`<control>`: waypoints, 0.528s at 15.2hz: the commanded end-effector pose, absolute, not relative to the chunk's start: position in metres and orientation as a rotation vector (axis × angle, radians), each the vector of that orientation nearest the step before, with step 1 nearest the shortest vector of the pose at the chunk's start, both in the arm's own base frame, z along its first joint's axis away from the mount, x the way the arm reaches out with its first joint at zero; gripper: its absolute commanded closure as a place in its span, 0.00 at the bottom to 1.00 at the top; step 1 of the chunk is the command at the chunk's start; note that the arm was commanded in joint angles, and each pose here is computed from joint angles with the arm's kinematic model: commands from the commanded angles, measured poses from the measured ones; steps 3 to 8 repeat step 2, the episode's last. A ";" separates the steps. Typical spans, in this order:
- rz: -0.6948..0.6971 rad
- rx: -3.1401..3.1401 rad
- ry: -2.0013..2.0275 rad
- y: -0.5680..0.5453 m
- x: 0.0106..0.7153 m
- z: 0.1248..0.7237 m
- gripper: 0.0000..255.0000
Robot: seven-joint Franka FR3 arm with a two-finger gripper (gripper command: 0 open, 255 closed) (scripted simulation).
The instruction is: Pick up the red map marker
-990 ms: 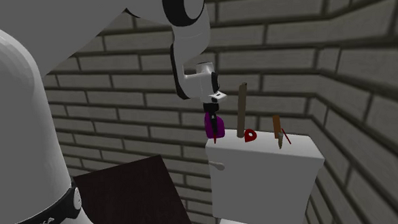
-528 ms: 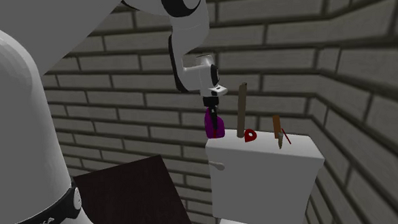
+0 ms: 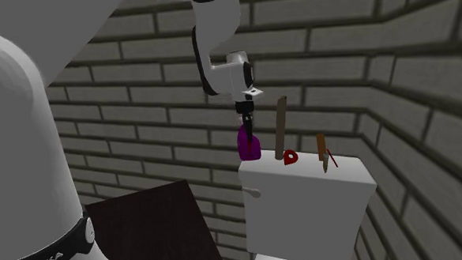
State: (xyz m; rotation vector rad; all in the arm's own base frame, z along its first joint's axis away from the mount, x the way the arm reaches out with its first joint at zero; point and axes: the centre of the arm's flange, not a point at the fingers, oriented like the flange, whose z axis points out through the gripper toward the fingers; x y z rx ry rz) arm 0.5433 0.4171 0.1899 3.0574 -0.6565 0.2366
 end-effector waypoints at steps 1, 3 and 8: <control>0.236 3.057 -0.657 0.417 0.544 0.196 1.00; 0.236 3.057 -0.657 0.417 0.544 0.196 1.00; 0.236 3.057 -0.657 0.417 0.544 0.196 1.00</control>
